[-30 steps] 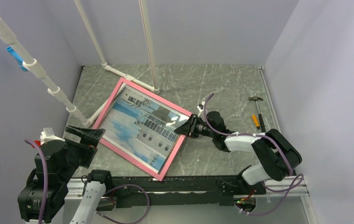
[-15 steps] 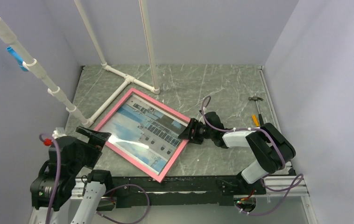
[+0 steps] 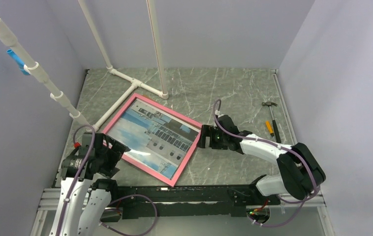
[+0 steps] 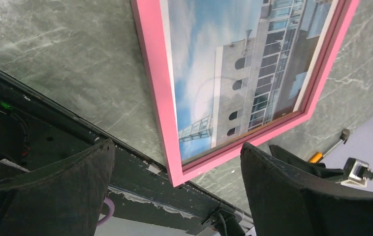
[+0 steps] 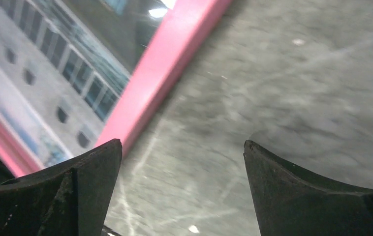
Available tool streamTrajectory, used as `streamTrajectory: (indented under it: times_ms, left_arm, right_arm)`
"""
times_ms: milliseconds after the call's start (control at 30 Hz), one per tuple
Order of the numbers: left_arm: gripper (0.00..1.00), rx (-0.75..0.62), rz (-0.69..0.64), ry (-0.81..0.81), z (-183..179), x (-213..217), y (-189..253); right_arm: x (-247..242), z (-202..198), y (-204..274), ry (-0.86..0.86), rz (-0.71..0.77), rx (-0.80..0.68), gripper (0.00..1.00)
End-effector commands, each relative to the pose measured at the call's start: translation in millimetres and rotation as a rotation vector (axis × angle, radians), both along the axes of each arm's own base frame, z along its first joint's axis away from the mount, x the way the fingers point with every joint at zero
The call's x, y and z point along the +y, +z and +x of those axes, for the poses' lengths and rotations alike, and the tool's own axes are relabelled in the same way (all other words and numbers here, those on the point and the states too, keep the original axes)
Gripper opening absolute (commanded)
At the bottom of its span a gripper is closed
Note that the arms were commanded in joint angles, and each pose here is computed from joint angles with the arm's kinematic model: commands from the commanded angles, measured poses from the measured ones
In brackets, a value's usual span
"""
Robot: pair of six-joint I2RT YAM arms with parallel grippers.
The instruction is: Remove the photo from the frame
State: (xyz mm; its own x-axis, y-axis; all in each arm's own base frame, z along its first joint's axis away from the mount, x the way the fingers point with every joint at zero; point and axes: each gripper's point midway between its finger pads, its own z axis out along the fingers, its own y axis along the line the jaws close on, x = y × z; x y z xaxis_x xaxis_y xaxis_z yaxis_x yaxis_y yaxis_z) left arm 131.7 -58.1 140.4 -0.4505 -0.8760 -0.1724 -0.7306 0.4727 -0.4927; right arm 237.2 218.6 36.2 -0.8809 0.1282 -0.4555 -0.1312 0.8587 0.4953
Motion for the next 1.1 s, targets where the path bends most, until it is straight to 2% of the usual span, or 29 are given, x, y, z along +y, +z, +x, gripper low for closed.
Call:
streamTrajectory:
  times_ms: [0, 233, 400, 567, 700, 867, 1067]
  left_arm:
    - [0.99, -0.008, 0.002, 0.030, 11, 2, -9]
    - [0.96, 0.156, -0.032, 0.067, 8, -4, -50]
    - [0.98, 0.219, -0.068, 0.075, 12, -10, -72]
    - [0.99, 0.258, -0.100, 0.059, 20, -18, -88]
    - [1.00, 0.314, -0.106, 0.055, 20, -20, -102]
    - [0.91, 0.368, -0.086, 0.080, 14, -16, -114]
    - [0.76, 0.351, -0.110, 0.108, 14, -18, -123]
  right_arm:
    - [-41, -5, 2, 0.034, -0.242, -0.043, 0.94]
    - [-15, 67, 59, 0.208, -0.355, -0.364, 0.87]
    - [31, 113, 68, 0.436, -0.362, -0.474, 0.84]
    - [79, 145, 58, 0.572, -0.291, -0.461, 0.76]
    - [96, 165, 38, 0.599, -0.288, -0.434, 0.74]
    - [109, 168, 23, 0.660, -0.259, -0.414, 0.65]
    - [111, 166, 9, 0.675, -0.253, -0.403, 0.45]
